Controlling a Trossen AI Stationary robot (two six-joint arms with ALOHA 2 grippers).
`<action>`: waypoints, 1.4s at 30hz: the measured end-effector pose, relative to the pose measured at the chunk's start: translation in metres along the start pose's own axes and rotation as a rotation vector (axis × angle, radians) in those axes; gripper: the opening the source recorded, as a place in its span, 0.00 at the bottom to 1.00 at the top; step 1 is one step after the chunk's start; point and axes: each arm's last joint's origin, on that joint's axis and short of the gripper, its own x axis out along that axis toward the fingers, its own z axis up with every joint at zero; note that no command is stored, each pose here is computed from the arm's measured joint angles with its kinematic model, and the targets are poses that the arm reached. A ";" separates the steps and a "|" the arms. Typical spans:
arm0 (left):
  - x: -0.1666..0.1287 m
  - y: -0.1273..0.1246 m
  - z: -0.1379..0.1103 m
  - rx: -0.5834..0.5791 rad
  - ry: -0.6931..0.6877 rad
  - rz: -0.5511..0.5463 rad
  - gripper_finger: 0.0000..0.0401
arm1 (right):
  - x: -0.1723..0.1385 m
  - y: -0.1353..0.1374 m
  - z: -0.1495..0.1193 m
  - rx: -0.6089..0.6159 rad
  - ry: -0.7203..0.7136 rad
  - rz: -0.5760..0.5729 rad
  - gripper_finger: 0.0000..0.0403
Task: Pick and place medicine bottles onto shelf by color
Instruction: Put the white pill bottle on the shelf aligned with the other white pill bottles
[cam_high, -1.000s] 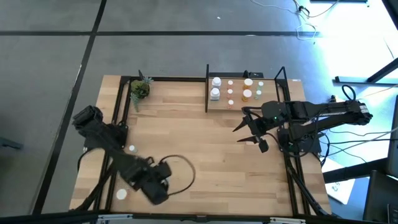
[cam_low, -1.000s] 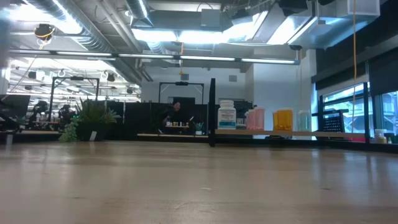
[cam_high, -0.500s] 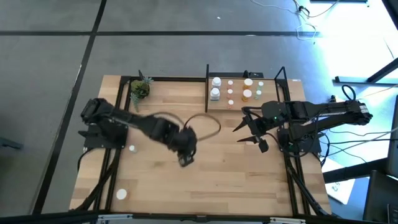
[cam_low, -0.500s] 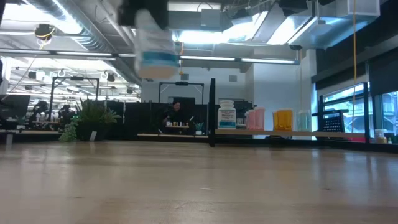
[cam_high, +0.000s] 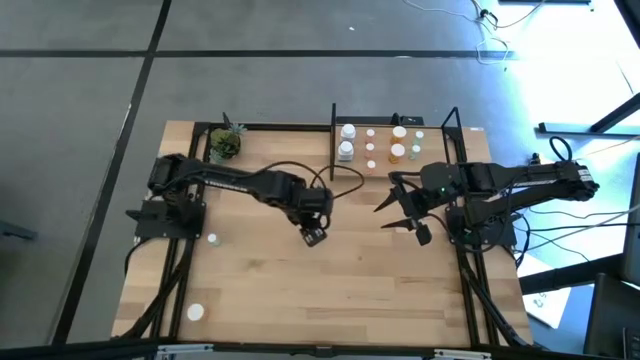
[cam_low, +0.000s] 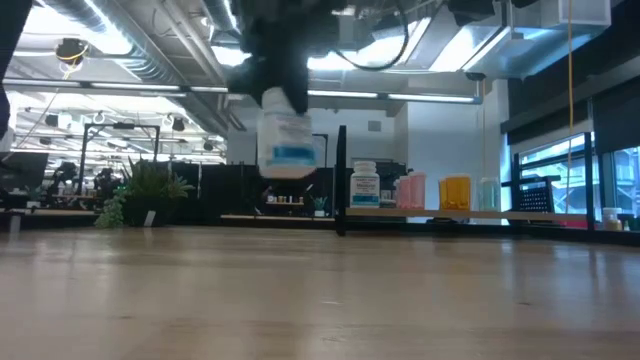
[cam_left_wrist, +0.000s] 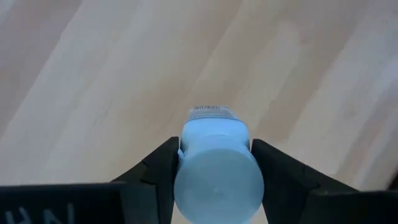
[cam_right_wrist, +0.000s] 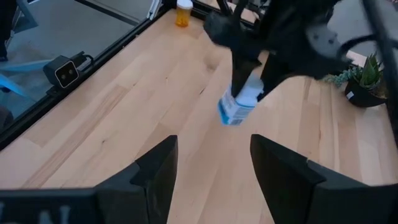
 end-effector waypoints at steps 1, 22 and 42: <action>0.006 0.000 0.000 0.000 0.011 0.013 0.41 | 0.000 0.000 0.000 0.000 -0.001 -0.001 0.51; 0.069 0.001 0.005 -0.050 0.070 0.125 0.41 | 0.000 0.000 0.000 -0.001 -0.005 -0.002 0.51; 0.075 -0.001 0.009 -0.095 0.031 0.116 0.41 | 0.000 0.000 0.000 0.000 -0.001 -0.001 0.51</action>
